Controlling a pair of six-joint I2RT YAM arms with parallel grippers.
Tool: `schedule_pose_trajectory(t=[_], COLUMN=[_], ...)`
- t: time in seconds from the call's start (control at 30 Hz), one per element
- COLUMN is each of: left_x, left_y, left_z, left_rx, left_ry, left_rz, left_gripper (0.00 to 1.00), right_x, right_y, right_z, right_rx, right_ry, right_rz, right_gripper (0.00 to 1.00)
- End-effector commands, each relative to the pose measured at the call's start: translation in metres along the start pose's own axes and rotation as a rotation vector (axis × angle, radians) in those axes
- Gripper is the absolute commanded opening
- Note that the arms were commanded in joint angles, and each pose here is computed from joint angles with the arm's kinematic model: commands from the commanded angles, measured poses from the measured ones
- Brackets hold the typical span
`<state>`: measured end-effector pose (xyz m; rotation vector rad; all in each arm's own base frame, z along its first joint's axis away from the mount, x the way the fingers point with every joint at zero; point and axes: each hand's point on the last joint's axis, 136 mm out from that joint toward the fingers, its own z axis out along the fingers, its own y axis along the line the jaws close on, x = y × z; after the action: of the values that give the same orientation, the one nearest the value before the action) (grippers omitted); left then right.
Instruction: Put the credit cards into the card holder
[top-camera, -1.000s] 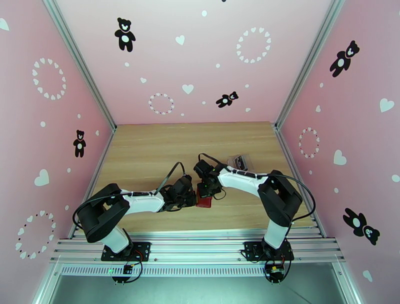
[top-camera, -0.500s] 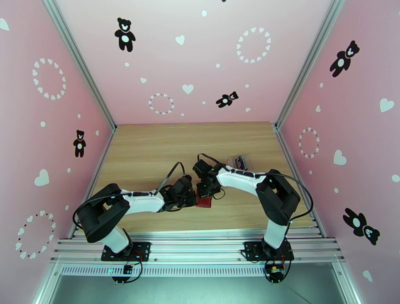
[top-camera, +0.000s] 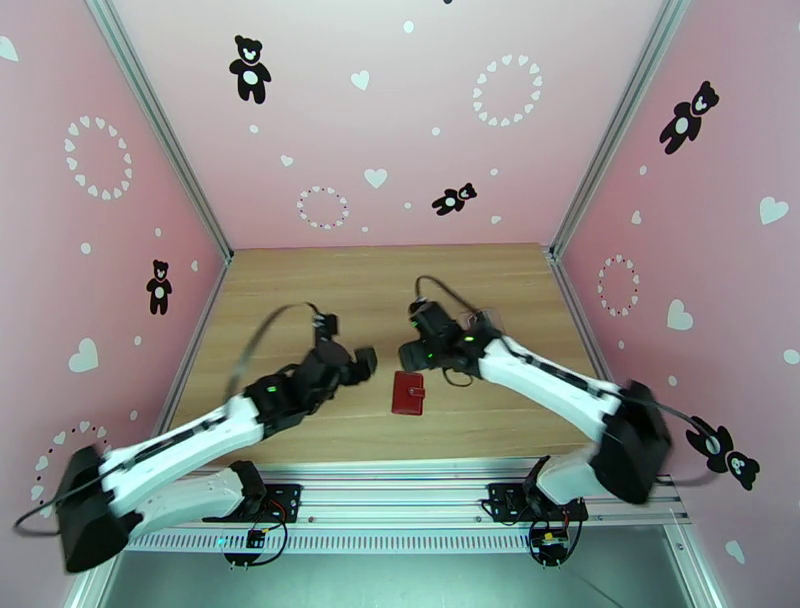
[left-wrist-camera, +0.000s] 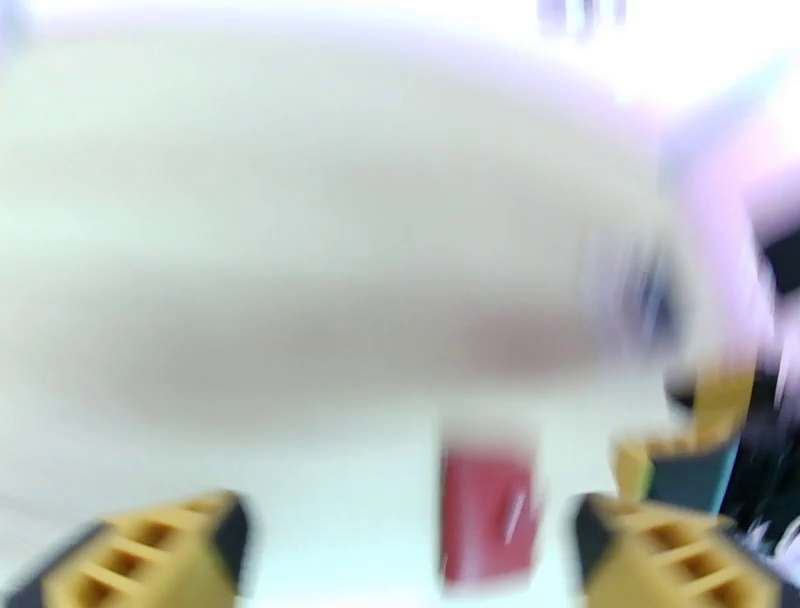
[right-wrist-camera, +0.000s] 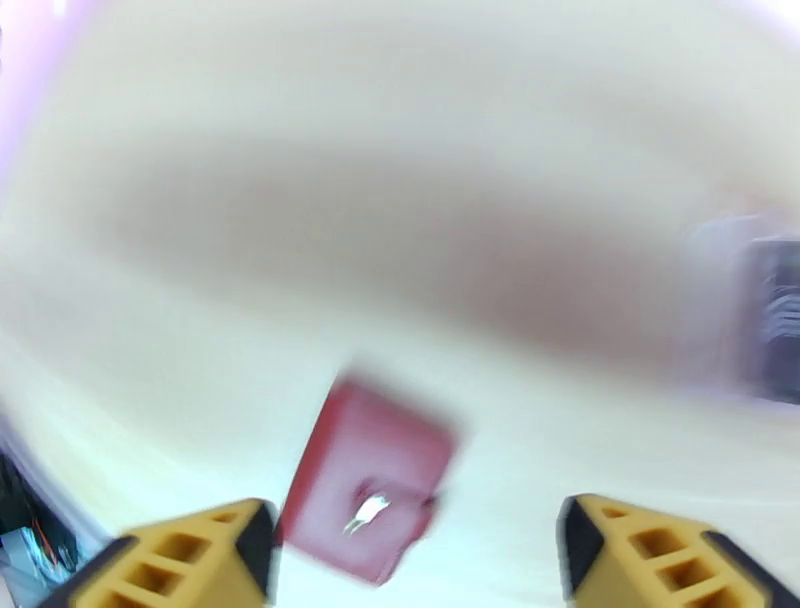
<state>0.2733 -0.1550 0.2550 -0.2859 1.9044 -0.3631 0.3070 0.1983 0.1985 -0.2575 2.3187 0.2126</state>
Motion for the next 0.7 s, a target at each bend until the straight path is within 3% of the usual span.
schedule_pose_trajectory(t=[0.0, 0.07, 0.13, 0.3, 0.5, 0.57, 0.67], left_x=[-0.026, -0.027, -0.021, -0.012, 0.010, 0.005, 0.000], left_y=[0.082, 0.106, 0.136, 0.165, 0.201, 0.199, 0.198], left_z=[-0.008, -0.006, 0.004, 0.026, 0.085, 0.100, 0.119], left_rx=[-0.381, -0.424, -0.450, -0.426, -0.441, -0.415, -0.425], left_ry=[-0.286, -0.312, -0.283, -0.290, -0.175, -0.192, -0.174], left_rz=[0.309, 0.335, 0.299, 0.325, 0.274, 0.293, 0.392], left_gripper=[0.98, 0.98, 0.99, 0.98, 0.97, 0.98, 0.96], right_x=[0.000, 0.002, 0.010, 0.032, 0.047, 0.043, 0.041], right_y=[-0.078, -0.111, -0.138, -0.199, -0.227, -0.231, -0.237], right_z=[0.000, -0.004, -0.004, 0.015, 0.047, 0.054, 0.055], right_rx=[0.256, 0.332, 0.382, 0.483, 0.497, 0.516, 0.521], right_ry=[-0.177, -0.293, -0.334, -0.260, -0.361, -0.315, -0.414], right_rz=[-0.013, -0.017, 0.001, 0.069, 0.113, 0.096, 0.068], right_gripper=[0.99, 0.99, 0.99, 0.99, 0.99, 0.99, 0.99])
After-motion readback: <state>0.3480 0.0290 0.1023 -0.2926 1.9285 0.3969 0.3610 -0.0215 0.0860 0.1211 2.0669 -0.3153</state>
